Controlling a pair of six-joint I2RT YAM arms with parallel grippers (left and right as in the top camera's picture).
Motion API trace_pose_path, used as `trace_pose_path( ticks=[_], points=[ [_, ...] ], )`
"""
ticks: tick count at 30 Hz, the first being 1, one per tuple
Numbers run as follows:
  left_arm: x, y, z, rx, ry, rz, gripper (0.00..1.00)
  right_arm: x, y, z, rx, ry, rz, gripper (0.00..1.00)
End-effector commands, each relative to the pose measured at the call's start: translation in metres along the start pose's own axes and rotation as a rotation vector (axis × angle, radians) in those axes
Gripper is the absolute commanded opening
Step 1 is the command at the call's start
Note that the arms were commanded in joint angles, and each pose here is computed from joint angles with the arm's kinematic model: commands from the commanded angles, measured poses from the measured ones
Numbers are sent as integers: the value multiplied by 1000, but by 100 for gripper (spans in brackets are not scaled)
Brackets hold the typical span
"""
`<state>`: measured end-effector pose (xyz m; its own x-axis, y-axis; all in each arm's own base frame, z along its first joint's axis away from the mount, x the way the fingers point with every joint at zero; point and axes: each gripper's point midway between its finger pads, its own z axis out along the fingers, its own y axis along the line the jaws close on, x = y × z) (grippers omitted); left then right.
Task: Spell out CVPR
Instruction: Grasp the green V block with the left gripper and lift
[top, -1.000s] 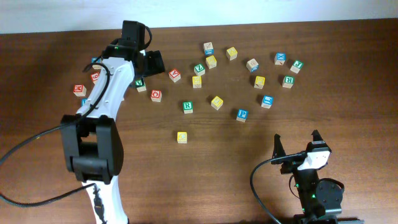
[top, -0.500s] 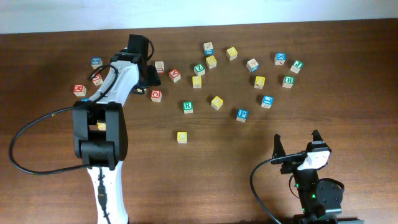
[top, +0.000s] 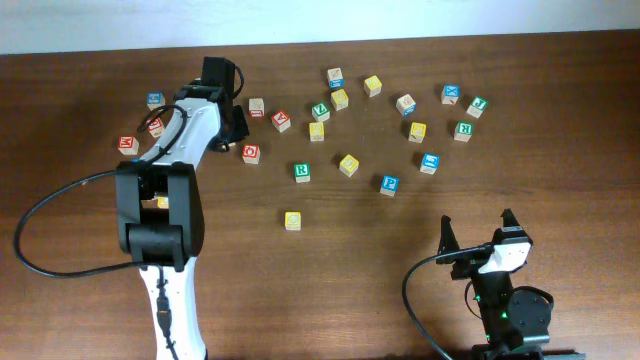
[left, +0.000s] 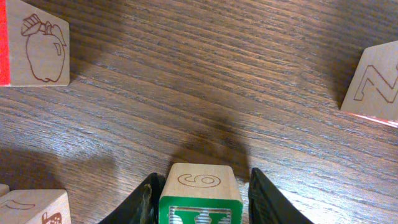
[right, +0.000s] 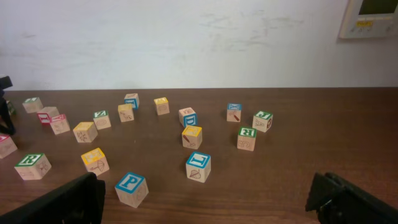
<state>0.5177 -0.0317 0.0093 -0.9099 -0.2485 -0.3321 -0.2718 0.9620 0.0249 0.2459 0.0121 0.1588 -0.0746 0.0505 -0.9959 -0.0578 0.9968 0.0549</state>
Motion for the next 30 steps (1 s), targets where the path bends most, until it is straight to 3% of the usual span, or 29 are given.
trace_pose_path(
  ticks=[1,8,11,15,18,24,30],
  points=[
    [1,3,8,-14,4,2,33,2,-2,0,9,4,1,98],
    [1,3,7,-11,6,2,22,2,-2,0,9,4,1,98],
    [-3,2,1,-11,5,2,23,2,-2,0,9,4,1,98],
    [-23,0,-41,7,-13,-2,23,2,-2,0,9,4,1,98],
    [-22,-27,-93,204,7,-3,24,2,-2,0,9,4,1,98],
    [40,-72,-145,535,299,-8,25,2,-2,0,9,4,1,98],
    [123,-104,-174,523,544,162,25,2,-2,0,9,4,1,98]
  ],
)
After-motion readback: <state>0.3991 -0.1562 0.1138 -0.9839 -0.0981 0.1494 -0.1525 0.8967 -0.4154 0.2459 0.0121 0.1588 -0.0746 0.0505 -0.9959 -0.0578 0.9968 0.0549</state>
